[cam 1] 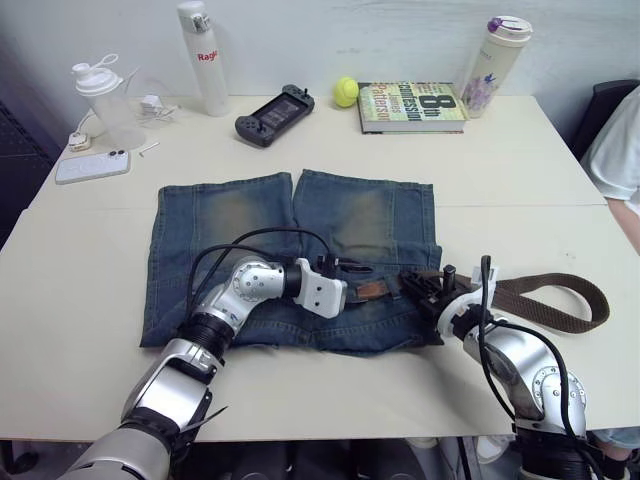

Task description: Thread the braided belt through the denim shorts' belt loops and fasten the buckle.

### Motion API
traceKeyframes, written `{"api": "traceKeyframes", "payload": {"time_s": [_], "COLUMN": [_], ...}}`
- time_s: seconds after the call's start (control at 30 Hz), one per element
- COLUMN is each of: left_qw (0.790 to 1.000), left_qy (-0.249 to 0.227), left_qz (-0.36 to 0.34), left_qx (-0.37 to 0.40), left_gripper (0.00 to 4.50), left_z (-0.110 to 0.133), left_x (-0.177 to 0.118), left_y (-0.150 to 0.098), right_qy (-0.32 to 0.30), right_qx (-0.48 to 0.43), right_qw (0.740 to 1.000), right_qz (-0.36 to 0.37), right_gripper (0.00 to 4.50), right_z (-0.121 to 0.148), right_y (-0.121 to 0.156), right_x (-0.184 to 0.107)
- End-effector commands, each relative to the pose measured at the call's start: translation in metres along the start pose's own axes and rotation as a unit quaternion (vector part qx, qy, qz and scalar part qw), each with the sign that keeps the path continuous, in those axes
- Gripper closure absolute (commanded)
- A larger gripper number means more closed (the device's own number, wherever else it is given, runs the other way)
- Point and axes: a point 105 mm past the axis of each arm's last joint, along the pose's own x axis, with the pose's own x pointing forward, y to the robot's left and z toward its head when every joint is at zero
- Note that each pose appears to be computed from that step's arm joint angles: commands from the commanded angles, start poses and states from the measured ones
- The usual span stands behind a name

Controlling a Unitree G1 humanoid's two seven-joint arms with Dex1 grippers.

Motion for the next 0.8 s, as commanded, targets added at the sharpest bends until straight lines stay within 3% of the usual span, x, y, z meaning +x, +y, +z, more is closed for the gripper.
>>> {"api": "traceKeyframes", "payload": {"time_s": [0.03,0.17,0.27,0.43,0.6,0.77,0.8], "left_qw": [1.0,0.999,1.0,0.999,0.999,0.994,0.991], "left_qy": [0.028,0.031,0.028,0.028,0.016,0.006,0.009], "left_qz": [-0.007,-0.007,-0.003,-0.019,-0.032,-0.093,-0.119], "left_qx": [-0.004,-0.008,-0.005,0.004,0.024,0.056,0.062], "left_gripper": [1.59,1.59,2.38,4.47,4.47,4.47,4.5], "left_z": [-0.011,-0.011,-0.009,-0.007,0.004,0.018,0.02], "left_x": [0.003,0.003,0.003,0.002,0.003,0.001,-0.001], "left_y": [-0.005,-0.005,-0.002,-0.004,0.001,0.001,-0.002], "right_qy": [0.014,0.016,0.018,0.019,0.023,0.024,0.02], "right_qx": [-0.011,-0.011,-0.012,-0.015,-0.02,-0.022,-0.028], "right_qw": [0.999,0.999,0.999,0.999,0.999,0.999,0.999], "right_qz": [0.031,0.03,0.029,0.027,0.021,0.02,0.018], "right_gripper": [4.5,4.5,4.5,4.5,4.5,4.5,4.09], "right_z": [-0.01,-0.013,-0.015,-0.017,-0.019,-0.021,-0.02], "right_y": [0.014,0.013,0.013,0.012,0.011,0.013,0.013], "right_x": [-0.002,-0.003,-0.002,-0.002,-0.002,-0.001,-0.001]}}
